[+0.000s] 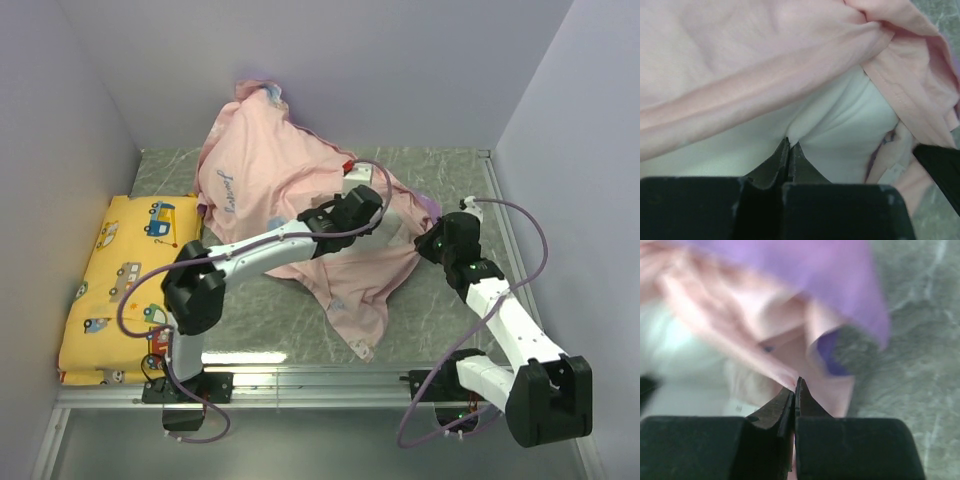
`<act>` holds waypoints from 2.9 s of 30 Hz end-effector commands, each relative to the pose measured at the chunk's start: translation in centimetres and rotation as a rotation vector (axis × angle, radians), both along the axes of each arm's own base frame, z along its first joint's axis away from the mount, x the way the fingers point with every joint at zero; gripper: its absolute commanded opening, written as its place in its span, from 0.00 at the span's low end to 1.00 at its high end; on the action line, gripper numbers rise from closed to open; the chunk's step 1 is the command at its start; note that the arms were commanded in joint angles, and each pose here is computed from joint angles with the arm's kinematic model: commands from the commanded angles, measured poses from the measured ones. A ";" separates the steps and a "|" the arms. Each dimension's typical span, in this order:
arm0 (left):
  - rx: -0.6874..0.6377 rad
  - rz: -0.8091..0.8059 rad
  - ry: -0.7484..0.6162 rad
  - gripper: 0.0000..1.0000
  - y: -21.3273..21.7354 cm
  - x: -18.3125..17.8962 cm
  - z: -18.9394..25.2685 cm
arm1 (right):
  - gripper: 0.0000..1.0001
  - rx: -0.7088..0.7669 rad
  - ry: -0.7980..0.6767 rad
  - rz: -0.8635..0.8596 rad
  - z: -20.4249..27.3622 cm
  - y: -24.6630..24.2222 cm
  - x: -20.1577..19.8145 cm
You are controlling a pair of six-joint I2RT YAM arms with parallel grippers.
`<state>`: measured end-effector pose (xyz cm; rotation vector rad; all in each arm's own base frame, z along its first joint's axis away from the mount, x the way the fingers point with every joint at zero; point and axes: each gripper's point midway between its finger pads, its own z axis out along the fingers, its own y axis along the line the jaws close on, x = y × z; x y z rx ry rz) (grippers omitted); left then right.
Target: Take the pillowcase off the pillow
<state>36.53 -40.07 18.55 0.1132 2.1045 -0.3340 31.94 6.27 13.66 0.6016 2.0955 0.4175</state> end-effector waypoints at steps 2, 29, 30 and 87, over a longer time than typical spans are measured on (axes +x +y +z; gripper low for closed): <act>-0.028 0.042 -0.060 0.00 5.2 0.1 5.5 | 0.03 -0.092 0.065 -0.085 -0.7 -2.5 0.4; -0.194 -0.122 -0.101 0.00 4.4 -3.9 10.2 | 0.37 -0.224 0.044 0.013 2.5 0.3 2.7; -0.193 -0.125 -0.101 0.00 4.7 -4.3 10.4 | 0.30 -0.220 0.065 -0.015 2.0 -0.6 2.8; -0.468 -0.329 -0.051 0.00 -2.6 -5.3 10.7 | 0.83 -0.075 -0.363 0.358 7.9 11.9 -2.9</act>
